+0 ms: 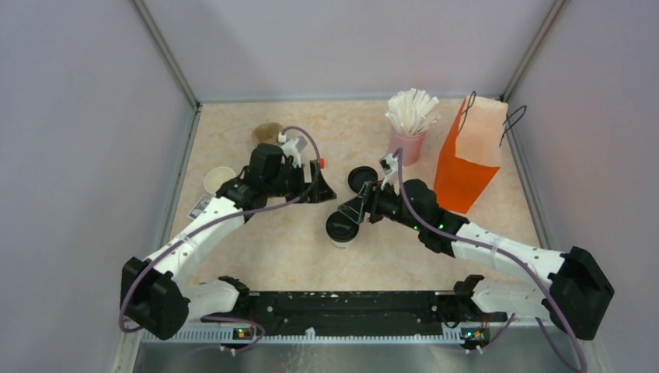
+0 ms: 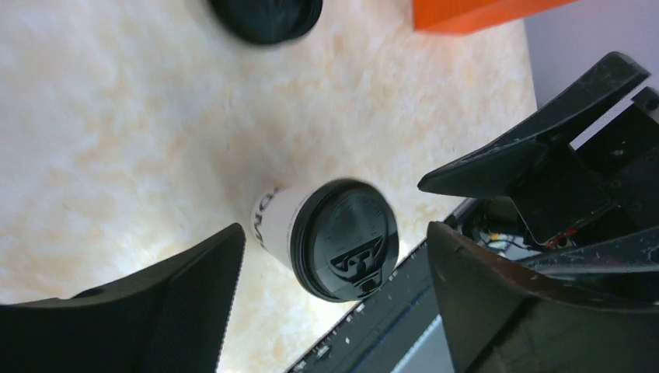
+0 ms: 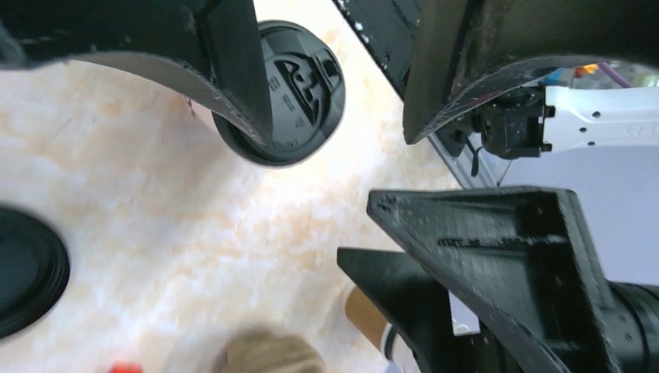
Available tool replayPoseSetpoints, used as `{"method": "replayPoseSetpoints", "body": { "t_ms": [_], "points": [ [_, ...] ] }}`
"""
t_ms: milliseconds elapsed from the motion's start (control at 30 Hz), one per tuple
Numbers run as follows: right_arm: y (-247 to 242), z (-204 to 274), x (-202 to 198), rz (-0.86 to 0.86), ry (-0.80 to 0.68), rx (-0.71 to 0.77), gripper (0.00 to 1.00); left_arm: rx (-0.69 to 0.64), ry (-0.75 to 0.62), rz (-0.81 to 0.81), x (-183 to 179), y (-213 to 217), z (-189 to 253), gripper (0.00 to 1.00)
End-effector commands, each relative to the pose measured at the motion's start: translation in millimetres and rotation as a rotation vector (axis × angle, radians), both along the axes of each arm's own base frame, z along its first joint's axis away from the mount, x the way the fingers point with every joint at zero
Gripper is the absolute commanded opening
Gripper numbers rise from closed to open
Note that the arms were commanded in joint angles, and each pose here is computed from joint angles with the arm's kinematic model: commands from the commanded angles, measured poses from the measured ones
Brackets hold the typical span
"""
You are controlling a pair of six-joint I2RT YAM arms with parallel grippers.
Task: Pack the takeout coffee
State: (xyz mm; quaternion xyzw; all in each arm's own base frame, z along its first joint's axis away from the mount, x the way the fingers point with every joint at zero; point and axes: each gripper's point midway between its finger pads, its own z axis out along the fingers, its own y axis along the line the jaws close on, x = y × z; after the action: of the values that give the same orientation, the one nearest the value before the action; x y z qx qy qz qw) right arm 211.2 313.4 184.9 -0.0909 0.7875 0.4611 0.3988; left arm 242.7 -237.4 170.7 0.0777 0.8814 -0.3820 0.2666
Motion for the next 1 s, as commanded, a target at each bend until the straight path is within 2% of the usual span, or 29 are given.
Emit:
{"method": "replayPoseSetpoints", "body": {
  "t_ms": [0,67,133,333,500,833,967],
  "points": [
    [-7.2,33.0,0.5,0.019,-0.155,-0.133,0.67,-0.014,-0.218,0.067,16.2,11.0,79.3,0.98],
    [-6.5,31.1,0.8,0.013,-0.178,-0.205,0.82,-0.009,-0.301,0.102,16.7,20.8,101.6,0.99],
    [-5.0,20.8,0.0,-0.002,-0.200,-0.323,0.88,0.021,-0.376,0.156,15.0,37.1,116.9,0.99],
    [17.3,-2.6,-10.3,0.038,-0.211,-0.500,0.89,0.111,-0.548,0.301,-2.9,88.7,130.7,0.99],
    [24.5,-16.6,-10.6,0.021,-0.223,-0.637,0.89,0.144,-0.643,0.377,-19.6,117.9,121.5,0.99],
    [32.4,-31.4,-10.7,0.016,-0.217,-0.703,0.89,0.234,-0.726,0.435,-28.7,146.3,110.7,0.99],
    [38.5,-22.4,-13.6,0.019,-0.216,-0.676,0.89,0.236,-0.736,0.450,-29.0,149.5,108.8,0.99]
  ]
}}
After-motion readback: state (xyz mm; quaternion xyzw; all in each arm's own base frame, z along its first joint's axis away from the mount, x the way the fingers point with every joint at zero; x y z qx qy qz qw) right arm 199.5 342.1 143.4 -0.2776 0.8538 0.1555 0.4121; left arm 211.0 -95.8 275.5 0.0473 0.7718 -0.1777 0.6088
